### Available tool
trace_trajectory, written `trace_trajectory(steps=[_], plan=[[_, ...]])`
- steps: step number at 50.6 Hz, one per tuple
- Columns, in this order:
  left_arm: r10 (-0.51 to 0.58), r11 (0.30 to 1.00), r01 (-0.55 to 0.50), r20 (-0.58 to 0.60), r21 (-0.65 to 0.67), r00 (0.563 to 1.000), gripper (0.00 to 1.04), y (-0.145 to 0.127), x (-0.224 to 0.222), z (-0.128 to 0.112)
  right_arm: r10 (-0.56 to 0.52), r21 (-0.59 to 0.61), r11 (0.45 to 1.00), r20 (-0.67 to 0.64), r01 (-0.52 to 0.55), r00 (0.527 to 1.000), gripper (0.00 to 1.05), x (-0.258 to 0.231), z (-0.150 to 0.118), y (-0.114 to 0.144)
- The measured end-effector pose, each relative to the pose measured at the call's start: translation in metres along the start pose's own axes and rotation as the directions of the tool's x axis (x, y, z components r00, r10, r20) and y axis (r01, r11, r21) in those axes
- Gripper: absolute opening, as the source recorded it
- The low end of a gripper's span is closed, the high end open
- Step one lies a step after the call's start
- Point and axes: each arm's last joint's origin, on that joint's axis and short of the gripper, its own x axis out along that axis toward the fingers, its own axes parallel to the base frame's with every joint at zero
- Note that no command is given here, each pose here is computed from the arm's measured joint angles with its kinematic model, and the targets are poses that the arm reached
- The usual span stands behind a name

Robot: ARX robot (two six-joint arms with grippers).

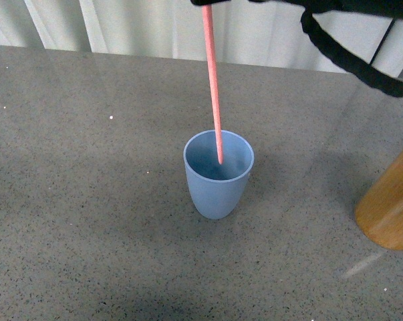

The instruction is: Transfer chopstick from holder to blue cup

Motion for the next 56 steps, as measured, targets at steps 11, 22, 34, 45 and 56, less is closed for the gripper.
trace_trajectory(steps=[11,22,34,45,56], plan=[[0.000,1.000,0.000,0.000,0.000,1.000,0.98,0.000,0.000,0.000,-0.008,0.006,1.000,-0.027,0.008,1.000,0.02,-0.007,-0.017,-0.003],[0.000,1.000,0.000,0.000,0.000,1.000,0.98,0.000,0.000,0.000,-0.028,0.013,1.000,-0.043,0.028,0.999,0.02,-0.013,-0.027,-0.010],[0.000,1.000,0.000,0.000,0.000,1.000,0.98,0.000,0.000,0.000,-0.050,0.021,0.998,-0.052,0.051,0.997,0.41,-0.016,-0.029,-0.017],[0.000,1.000,0.000,0.000,0.000,1.000,0.98,0.000,0.000,0.000,-0.081,0.025,0.996,-0.002,0.081,0.997,0.80,-0.033,-0.002,-0.022],[0.000,1.000,0.000,0.000,0.000,1.000,0.98,0.000,0.000,0.000,-0.235,0.091,0.969,0.059,0.229,0.970,0.95,-0.103,0.036,-0.048]])
